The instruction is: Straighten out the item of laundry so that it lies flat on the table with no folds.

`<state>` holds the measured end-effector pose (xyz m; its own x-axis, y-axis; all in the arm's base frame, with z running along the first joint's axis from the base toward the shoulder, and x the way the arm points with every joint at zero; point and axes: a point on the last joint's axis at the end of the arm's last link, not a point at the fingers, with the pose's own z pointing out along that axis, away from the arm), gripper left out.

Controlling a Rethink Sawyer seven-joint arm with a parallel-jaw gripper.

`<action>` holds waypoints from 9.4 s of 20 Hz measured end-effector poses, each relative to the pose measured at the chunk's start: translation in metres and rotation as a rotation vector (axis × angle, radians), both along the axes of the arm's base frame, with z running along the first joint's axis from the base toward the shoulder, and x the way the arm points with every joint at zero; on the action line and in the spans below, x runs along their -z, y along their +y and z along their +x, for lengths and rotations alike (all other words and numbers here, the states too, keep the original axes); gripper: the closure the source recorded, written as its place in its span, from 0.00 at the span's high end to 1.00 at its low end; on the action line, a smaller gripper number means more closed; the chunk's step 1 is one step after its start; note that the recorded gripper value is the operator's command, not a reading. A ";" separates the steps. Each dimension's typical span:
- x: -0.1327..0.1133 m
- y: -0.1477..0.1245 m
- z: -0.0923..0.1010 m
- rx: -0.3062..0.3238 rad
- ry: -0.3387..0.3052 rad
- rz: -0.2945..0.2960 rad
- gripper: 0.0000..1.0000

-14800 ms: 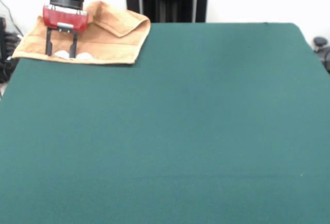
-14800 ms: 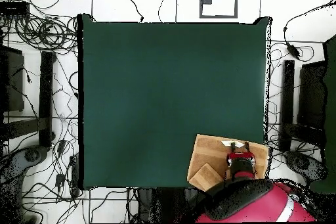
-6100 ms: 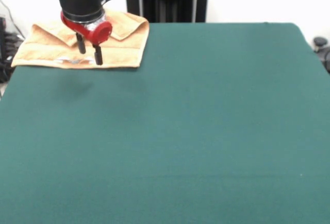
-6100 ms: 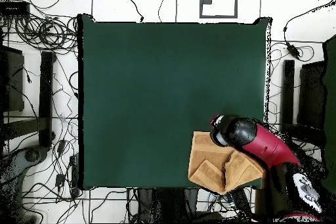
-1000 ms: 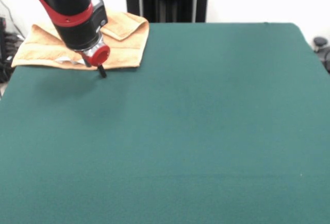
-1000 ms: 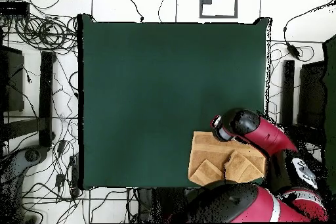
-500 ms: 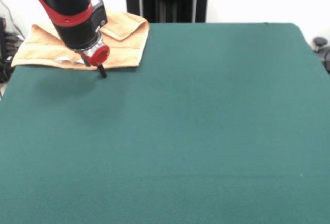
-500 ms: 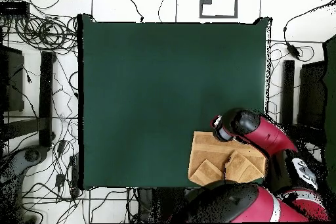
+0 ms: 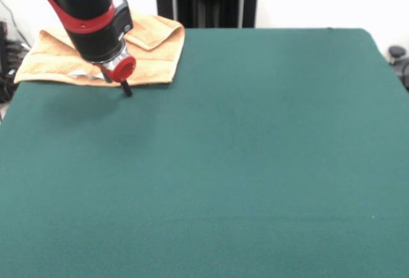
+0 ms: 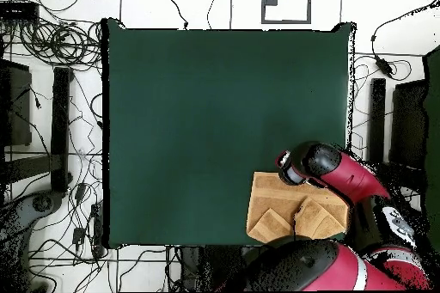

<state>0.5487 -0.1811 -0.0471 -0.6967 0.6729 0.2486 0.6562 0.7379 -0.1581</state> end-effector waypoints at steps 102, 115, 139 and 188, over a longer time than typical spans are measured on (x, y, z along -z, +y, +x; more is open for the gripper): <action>-0.001 0.025 -0.001 -0.235 -0.114 -0.147 0.00; 0.002 0.020 0.010 -0.166 -0.037 -0.117 0.00; 0.008 0.015 0.030 -0.081 0.110 -0.093 0.00; 0.009 0.031 0.030 -0.167 0.126 -0.191 0.00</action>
